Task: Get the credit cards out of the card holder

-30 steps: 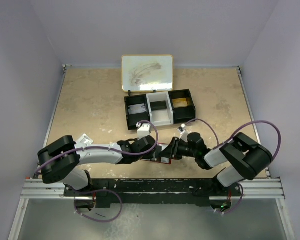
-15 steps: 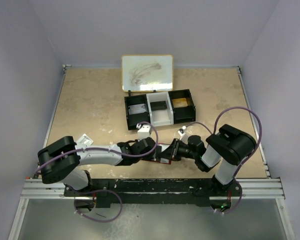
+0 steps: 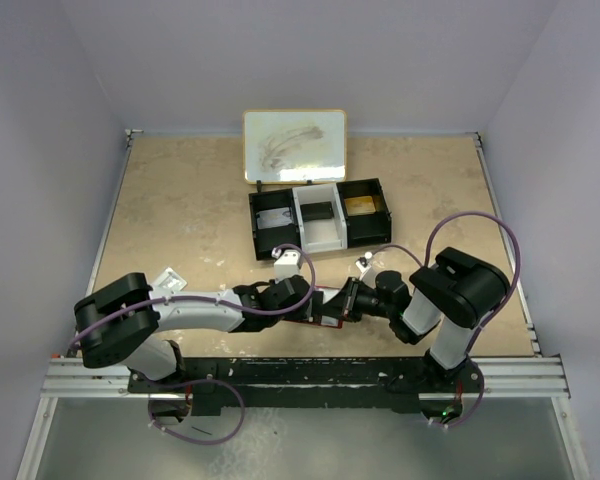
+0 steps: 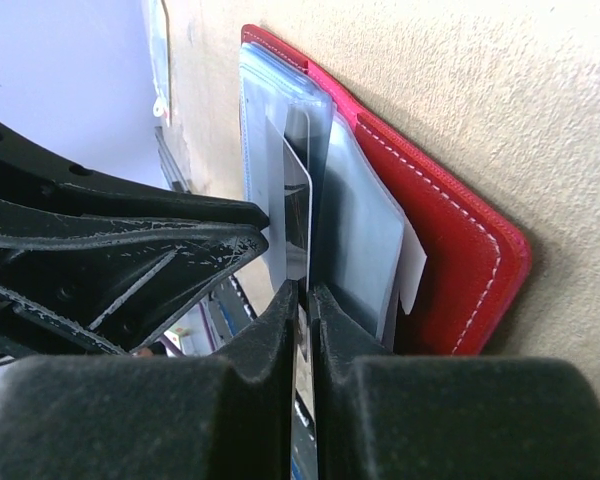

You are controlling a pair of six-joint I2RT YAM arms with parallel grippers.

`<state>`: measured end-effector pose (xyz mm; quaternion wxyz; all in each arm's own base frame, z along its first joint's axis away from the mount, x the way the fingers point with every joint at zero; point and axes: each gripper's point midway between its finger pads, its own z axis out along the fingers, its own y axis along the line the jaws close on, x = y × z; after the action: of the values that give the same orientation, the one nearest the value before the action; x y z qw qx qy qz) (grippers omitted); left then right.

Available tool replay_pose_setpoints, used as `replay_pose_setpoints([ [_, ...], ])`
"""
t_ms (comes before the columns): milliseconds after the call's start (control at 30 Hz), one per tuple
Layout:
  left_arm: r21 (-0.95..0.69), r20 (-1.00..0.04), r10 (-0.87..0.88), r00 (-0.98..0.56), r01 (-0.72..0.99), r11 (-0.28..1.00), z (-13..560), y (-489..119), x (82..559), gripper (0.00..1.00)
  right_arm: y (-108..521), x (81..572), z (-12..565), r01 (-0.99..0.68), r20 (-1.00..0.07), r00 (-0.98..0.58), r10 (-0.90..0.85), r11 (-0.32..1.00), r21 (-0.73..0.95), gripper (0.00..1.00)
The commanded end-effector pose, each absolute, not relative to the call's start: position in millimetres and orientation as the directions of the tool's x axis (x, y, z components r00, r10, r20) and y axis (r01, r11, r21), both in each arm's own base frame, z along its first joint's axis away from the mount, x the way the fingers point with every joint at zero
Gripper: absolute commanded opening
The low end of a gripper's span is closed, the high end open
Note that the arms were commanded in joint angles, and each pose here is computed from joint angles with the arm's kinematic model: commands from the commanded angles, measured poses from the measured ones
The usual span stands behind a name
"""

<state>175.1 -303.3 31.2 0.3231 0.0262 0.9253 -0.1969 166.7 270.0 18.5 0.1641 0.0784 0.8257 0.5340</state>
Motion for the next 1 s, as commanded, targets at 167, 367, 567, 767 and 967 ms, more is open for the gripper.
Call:
replay_pose_setpoints([
  [167,-0.318,-0.588,-0.053,-0.807,0.170,0.933,21,-292,165,0.15,269,163,22,-0.057,-0.192,-0.933,0.304,0.403,0.914,0.01],
  [367,-0.315,-0.589,-0.050,-0.807,0.172,0.933,20,-292,165,0.14,263,160,16,-0.028,-0.177,-0.925,0.335,0.405,0.914,0.03],
  [567,-0.315,-0.582,-0.041,-0.812,0.179,0.932,18,-293,164,0.14,267,159,23,-0.015,-0.137,-0.927,0.349,0.330,0.944,0.11],
  [767,-0.314,-0.583,-0.040,-0.811,0.180,0.932,19,-293,164,0.14,269,162,26,-0.018,-0.133,-0.920,0.368,0.299,0.954,0.19],
  [967,-0.314,-0.581,-0.038,-0.813,0.181,0.932,18,-295,164,0.14,271,164,22,-0.022,-0.140,-0.924,0.356,0.315,0.949,0.22],
])
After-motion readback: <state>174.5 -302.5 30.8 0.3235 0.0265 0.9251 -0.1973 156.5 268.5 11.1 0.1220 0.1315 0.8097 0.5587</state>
